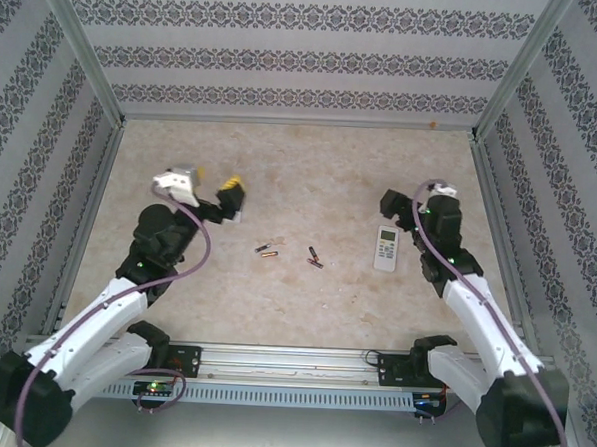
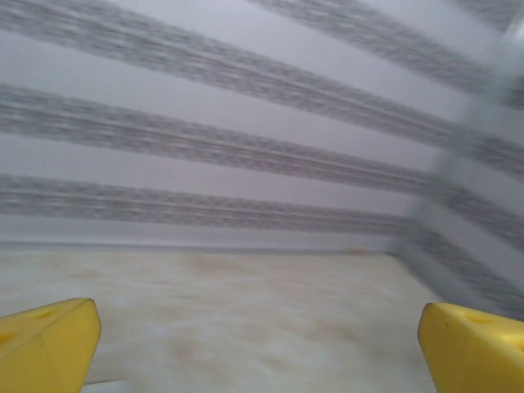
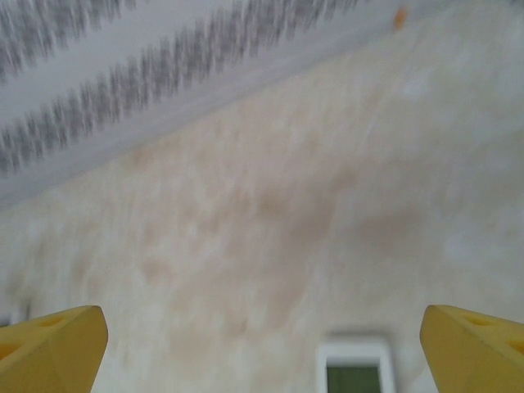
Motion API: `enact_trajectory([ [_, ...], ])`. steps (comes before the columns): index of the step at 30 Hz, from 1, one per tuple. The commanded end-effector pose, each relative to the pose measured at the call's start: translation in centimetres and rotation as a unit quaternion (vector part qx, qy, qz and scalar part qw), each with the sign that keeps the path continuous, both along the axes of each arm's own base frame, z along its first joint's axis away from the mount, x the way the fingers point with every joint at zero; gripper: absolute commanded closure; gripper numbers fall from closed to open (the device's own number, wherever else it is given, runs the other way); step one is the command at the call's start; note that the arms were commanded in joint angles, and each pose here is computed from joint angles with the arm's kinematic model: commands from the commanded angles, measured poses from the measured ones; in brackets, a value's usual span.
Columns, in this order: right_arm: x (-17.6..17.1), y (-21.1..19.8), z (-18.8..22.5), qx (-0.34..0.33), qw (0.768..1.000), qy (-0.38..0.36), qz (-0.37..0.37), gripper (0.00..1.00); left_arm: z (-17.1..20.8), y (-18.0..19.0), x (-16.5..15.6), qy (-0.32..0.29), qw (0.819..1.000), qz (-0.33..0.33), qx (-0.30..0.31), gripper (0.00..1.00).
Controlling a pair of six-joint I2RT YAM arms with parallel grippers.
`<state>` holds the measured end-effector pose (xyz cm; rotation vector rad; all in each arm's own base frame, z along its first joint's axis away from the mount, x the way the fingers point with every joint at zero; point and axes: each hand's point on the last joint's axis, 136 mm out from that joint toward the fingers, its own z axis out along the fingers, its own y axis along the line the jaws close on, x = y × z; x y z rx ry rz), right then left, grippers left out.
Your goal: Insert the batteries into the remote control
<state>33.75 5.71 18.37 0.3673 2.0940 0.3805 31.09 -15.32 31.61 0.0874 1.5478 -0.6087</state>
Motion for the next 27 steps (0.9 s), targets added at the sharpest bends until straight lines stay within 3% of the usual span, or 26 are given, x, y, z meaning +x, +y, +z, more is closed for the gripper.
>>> enact_trajectory([
  [1,-3.9,1.0,-7.1,-0.035,0.981,0.190,0.013,0.02,-4.8,-6.9,-2.9,0.116,0.985,-0.126,0.017,0.00],
  [3,-3.7,-0.3,-8.3,-0.069,0.973,0.220,-0.018,0.02,-5.6,-10.1,-4.5,0.132,0.974,-0.179,0.038,0.00],
  [6,-3.7,0.3,-10.5,-0.065,0.964,0.257,-0.011,0.02,-7.3,-11.8,-6.0,0.161,0.962,-0.208,0.078,0.00],
  [10,-5.3,-0.1,-14.3,-0.079,0.939,0.334,-0.029,0.02,-9.8,-9.5,-5.3,0.228,0.960,-0.138,0.089,0.00],
  [14,-6.1,0.7,-16.6,-0.065,0.932,0.356,-0.014,0.03,-11.4,-7.7,-4.9,0.262,0.955,-0.087,0.104,0.00],
  [16,-5.9,0.6,-16.6,-0.086,0.930,0.357,-0.012,0.13,-11.4,-7.6,-4.7,0.266,0.957,-0.082,0.086,0.00],
  [18,-5.7,0.8,-16.6,-0.094,0.928,0.360,-0.006,0.29,-11.1,-7.8,-4.6,0.276,0.956,-0.085,0.059,0.00],
  [21,-5.4,1.7,-16.3,-0.076,0.933,0.352,0.008,0.43,-10.3,-8.4,-4.4,0.295,0.951,-0.091,0.028,0.00],
  [24,-4.8,3.6,-14.2,-0.030,0.948,0.314,0.040,0.48,-9.2,-9.6,-4.2,0.308,0.944,-0.116,-0.016,0.00],
  [27,-4.2,7.1,-9.6,0.011,0.963,0.244,0.110,0.48,-8.2,-11.3,-3.4,0.324,0.931,-0.153,-0.069,0.01],
])
